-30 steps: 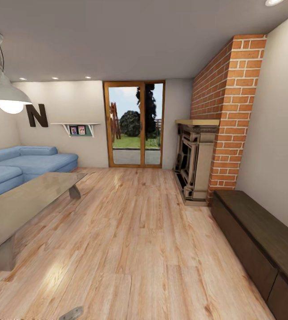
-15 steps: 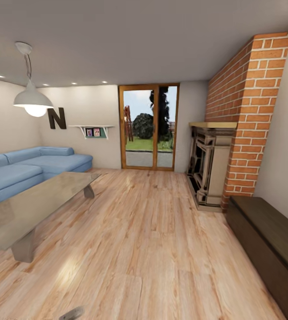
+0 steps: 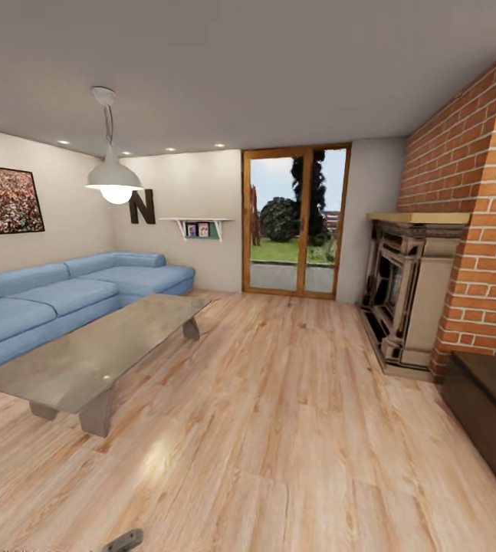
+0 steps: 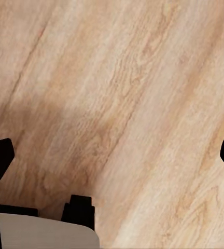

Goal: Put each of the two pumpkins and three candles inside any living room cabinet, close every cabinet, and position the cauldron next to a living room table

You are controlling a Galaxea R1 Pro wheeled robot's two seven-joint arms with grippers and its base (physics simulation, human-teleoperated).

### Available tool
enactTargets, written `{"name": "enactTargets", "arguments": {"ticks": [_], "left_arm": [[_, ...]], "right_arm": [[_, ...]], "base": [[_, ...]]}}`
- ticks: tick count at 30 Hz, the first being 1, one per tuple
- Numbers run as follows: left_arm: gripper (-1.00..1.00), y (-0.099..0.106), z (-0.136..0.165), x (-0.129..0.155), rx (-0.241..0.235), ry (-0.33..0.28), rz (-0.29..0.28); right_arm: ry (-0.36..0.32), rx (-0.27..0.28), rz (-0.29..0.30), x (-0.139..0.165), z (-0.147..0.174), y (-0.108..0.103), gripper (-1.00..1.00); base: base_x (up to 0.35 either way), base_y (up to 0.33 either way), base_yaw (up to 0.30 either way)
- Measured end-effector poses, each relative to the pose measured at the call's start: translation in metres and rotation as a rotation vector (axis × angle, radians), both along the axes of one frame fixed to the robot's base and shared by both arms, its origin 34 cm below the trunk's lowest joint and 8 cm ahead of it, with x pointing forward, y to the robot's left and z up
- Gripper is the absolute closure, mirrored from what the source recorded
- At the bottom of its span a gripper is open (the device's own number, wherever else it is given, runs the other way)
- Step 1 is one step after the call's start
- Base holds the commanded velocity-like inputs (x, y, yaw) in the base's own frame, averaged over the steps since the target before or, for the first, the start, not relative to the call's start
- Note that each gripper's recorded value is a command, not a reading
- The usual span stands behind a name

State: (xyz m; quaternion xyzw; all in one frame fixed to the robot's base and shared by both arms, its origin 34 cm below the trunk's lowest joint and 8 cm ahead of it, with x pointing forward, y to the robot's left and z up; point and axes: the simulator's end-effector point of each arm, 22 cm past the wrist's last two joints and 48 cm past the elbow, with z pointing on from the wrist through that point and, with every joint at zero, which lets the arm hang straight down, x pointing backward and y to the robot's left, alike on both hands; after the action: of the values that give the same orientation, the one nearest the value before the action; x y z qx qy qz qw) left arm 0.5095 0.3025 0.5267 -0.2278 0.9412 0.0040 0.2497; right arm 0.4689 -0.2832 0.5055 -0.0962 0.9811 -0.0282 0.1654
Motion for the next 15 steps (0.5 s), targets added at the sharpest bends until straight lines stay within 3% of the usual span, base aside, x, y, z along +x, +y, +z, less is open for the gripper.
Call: {"name": "enactTargets", "arguments": {"ticks": [6, 15], "left_arm": [[-1.00, -0.0004, -0.0010, -0.0007, -0.001, 0.003, 0.000], [-1.00, -0.0036, -0.0034, 0.0008, -0.007, 0.000, -0.012]], "right_arm": [[0.003, -0.001, 0.002, -0.0008, -0.0009, 0.0004, -1.00], [0.018, -0.006, 0.014, -0.0061, -0.0059, 0.0009, -1.00]], "base": [[0.134, 0.275, 0.100], [0.016, 0.027, 0.152]]}}
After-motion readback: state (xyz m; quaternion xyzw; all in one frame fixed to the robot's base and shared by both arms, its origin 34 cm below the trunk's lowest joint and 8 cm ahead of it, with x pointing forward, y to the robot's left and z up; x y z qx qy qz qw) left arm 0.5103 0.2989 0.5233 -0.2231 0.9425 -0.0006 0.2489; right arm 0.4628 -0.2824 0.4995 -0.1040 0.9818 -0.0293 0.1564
